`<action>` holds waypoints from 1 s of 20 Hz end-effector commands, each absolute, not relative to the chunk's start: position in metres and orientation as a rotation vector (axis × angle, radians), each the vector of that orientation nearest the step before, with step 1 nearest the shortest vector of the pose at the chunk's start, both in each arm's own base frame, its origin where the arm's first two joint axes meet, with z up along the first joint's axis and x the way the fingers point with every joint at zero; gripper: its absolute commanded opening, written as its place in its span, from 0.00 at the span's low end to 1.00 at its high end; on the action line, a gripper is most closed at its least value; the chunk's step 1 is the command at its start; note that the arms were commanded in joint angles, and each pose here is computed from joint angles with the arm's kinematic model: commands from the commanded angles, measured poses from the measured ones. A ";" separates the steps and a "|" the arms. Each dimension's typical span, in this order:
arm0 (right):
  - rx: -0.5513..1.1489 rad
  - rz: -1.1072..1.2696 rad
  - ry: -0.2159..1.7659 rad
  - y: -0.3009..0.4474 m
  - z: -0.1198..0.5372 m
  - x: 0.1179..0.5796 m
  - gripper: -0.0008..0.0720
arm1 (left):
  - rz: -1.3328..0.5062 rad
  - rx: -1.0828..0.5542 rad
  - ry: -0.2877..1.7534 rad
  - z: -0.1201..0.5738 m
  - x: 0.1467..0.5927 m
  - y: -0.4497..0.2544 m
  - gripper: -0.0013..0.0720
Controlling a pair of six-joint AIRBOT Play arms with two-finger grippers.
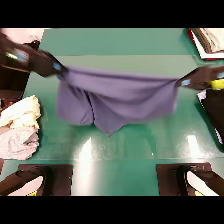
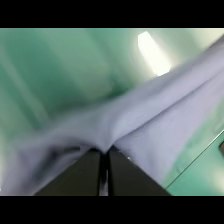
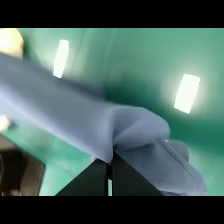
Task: Fold the shirts.
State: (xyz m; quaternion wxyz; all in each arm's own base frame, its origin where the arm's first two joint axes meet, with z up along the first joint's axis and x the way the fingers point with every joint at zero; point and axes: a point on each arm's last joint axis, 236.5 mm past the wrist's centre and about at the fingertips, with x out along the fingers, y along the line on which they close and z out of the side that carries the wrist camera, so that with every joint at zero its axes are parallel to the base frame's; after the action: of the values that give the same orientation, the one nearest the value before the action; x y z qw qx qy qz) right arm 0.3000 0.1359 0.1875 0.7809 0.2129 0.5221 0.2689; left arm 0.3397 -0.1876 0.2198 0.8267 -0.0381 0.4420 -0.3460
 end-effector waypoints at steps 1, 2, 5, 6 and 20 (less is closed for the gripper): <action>0.521 0.559 1.294 0.153 0.094 0.324 0.03 | -0.660 -0.145 1.134 0.106 0.368 -0.185 0.06; 0.548 0.522 1.297 0.153 0.072 0.338 0.03 | -0.629 -0.160 1.149 0.084 0.383 -0.184 0.06; 0.602 0.430 1.272 0.139 0.035 0.375 0.03 | -0.578 -0.180 1.125 0.064 0.418 -0.181 0.64; 0.622 0.415 1.267 0.133 0.032 0.384 0.03 | -0.554 -0.199 1.111 0.070 0.426 -0.174 0.77; 0.591 0.362 0.986 0.054 0.155 0.426 0.80 | -0.427 -0.666 1.286 -0.028 0.381 -0.135 0.77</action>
State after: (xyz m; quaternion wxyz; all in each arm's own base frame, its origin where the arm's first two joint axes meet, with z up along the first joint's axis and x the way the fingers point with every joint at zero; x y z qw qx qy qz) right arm 0.4252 0.0588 0.1359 0.8075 0.2830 0.4876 0.1734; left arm 0.3888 -0.1156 0.0035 0.7421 -0.2344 0.5946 -0.2019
